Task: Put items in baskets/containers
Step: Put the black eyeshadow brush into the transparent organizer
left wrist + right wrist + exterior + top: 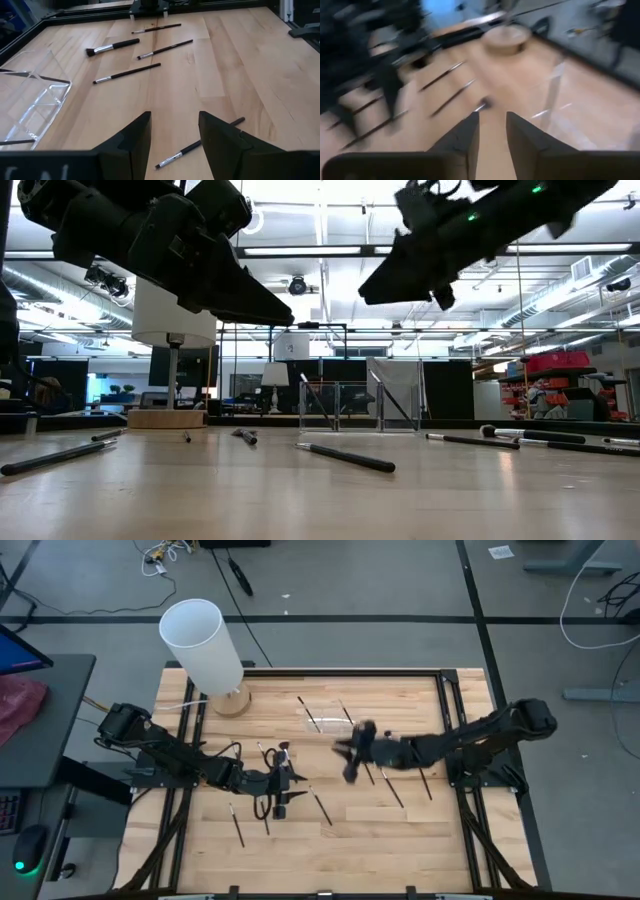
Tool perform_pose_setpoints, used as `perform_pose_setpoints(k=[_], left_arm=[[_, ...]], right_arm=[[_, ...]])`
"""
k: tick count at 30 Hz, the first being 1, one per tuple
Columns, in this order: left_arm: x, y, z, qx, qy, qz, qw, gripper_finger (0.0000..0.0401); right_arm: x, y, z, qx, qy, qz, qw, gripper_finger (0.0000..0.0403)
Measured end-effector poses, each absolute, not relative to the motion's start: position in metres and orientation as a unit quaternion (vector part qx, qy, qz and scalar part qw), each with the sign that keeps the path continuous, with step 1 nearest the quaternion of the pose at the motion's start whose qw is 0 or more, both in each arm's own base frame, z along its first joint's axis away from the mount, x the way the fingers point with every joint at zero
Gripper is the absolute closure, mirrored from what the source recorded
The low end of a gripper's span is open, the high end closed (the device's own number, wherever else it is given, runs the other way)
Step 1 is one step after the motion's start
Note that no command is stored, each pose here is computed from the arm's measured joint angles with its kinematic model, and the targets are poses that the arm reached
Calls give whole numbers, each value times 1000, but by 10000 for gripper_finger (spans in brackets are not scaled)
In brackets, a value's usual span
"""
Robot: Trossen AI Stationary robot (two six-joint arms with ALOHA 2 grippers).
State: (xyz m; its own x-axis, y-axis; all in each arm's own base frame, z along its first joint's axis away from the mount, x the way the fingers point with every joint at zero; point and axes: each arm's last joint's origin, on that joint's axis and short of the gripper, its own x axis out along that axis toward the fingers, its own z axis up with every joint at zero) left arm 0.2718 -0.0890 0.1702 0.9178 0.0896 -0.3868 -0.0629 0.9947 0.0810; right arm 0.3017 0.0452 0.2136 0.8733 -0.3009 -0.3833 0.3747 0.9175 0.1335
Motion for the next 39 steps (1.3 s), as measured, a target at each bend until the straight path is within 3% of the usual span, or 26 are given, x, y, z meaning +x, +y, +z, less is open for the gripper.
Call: perform_pose_setpoints(k=[6,12,21,25,32,39], left_arm=[[266,-86,168,27,228,68,971,234],[239,-73,168,-5,318,157,935,234],[177,-62,158,-106,446,342,820,234],[161,-67,154,-140,439,412,786,234],[158,-68,153,-179,393,448,782,231],[134,-54,124,-202,381,500,751,163]], right_arm=[[303,97,186,107,200,-131,965,324],[309,123,160,104,190,-106,971,332],[321,123,137,73,176,-102,976,333],[325,118,132,68,177,-110,976,333],[328,111,131,55,173,-117,976,333],[329,109,131,55,171,-119,976,333]])
